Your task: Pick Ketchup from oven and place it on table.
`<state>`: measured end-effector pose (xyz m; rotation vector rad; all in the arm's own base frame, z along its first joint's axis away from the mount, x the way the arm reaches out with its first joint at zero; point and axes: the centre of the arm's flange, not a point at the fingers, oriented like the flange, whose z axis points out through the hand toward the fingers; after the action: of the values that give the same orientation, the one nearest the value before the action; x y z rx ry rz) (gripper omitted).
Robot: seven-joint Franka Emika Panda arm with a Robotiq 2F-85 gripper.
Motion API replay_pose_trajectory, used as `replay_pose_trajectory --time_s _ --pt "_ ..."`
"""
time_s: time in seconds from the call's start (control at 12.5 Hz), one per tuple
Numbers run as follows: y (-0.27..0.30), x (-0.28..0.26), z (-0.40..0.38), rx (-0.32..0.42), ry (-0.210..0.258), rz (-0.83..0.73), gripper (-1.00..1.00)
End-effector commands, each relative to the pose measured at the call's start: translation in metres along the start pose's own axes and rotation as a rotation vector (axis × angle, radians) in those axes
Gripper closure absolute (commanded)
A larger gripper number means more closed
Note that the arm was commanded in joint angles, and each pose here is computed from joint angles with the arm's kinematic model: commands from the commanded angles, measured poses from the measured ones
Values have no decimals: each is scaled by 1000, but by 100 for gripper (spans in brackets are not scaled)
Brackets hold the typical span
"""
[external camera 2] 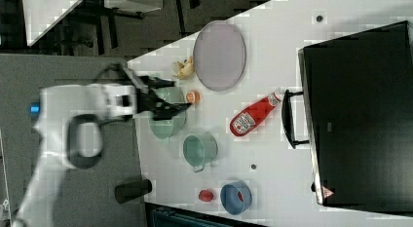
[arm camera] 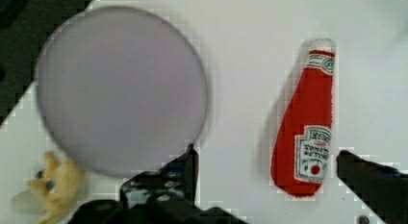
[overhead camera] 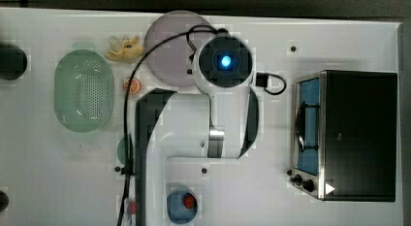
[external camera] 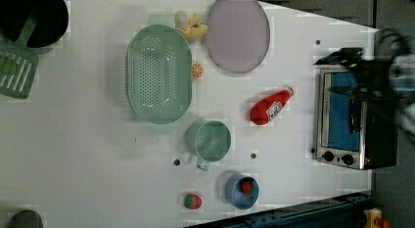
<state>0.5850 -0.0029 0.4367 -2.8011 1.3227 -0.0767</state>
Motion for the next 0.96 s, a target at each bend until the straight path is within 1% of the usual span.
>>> replay_pose_trajectory --time_s 0.08,0.24,0.32,0.4,0.48,0.56,0.96 --pt "-1 26 -99 54 48 76 -100" --pt "1 26 -122 30 34 82 -100" --pt "5 26 -128 6 17 85 -100" --pt "10 23 -140 -36 -8 85 -100" --pt "16 19 -143 -85 -43 87 -100" --pt "17 18 -144 -96 -53 87 -100" --pt "15 16 -139 -102 -57 82 -100"
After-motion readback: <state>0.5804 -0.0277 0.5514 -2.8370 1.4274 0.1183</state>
